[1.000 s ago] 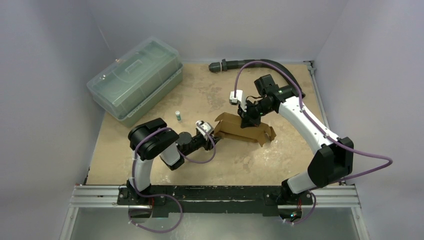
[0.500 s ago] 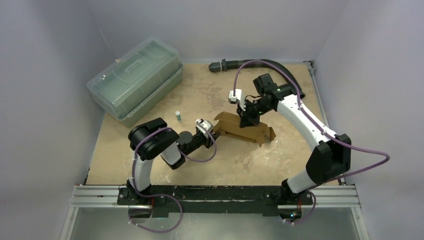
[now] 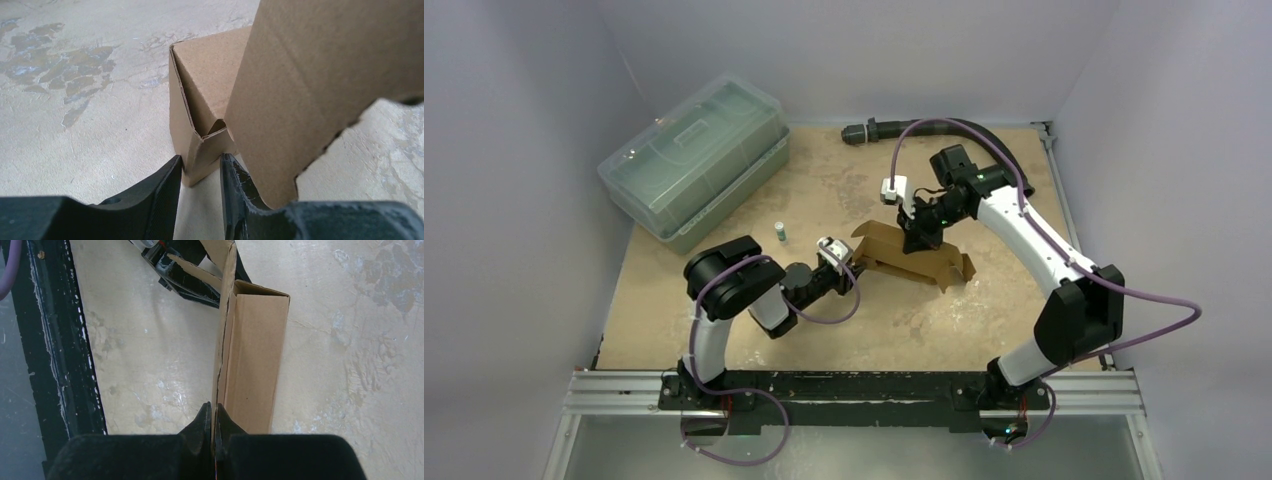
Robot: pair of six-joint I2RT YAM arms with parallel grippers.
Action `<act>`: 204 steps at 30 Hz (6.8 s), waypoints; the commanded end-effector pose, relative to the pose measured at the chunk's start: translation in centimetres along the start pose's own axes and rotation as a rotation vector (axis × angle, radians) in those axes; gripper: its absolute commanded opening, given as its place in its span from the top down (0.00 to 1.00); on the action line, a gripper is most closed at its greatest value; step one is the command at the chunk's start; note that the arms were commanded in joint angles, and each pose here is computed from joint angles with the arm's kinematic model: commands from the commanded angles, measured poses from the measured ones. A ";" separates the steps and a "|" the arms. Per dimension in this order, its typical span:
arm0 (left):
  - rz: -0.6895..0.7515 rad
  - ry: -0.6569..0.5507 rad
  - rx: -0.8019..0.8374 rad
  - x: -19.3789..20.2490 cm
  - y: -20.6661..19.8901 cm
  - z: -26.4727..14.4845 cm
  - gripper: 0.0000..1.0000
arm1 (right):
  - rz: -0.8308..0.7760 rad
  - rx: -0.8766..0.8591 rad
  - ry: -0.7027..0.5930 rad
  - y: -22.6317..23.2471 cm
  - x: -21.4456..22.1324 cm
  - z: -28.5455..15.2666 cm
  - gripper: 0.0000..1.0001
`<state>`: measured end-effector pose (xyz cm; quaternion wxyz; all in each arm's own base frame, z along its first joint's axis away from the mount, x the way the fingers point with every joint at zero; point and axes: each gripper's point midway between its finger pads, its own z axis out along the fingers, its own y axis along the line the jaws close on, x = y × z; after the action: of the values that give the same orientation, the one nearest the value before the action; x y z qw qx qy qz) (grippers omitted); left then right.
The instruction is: Fold the paper box
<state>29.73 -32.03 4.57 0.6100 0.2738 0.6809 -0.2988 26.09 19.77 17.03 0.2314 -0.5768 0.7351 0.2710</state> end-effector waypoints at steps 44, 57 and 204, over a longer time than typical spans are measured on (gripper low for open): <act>-0.088 -0.344 -0.116 -8.6 0.9 1.7 0.64 | 0.023 -0.080 -0.098 1.2 -2.6 -0.2 1.00; -0.067 -0.350 -0.149 -9.4 2.2 0.2 0.61 | 0.024 -0.102 -0.105 1.7 -2.4 -0.3 1.00; -0.029 -0.259 -0.028 -7.1 0.3 -2.7 0.33 | 0.184 -0.058 -0.140 -0.7 -1.4 0.6 1.00</act>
<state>27.45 -28.56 4.53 0.5935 0.2500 0.7063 -0.2939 26.94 20.42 16.22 0.2145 -0.4749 0.7798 0.3469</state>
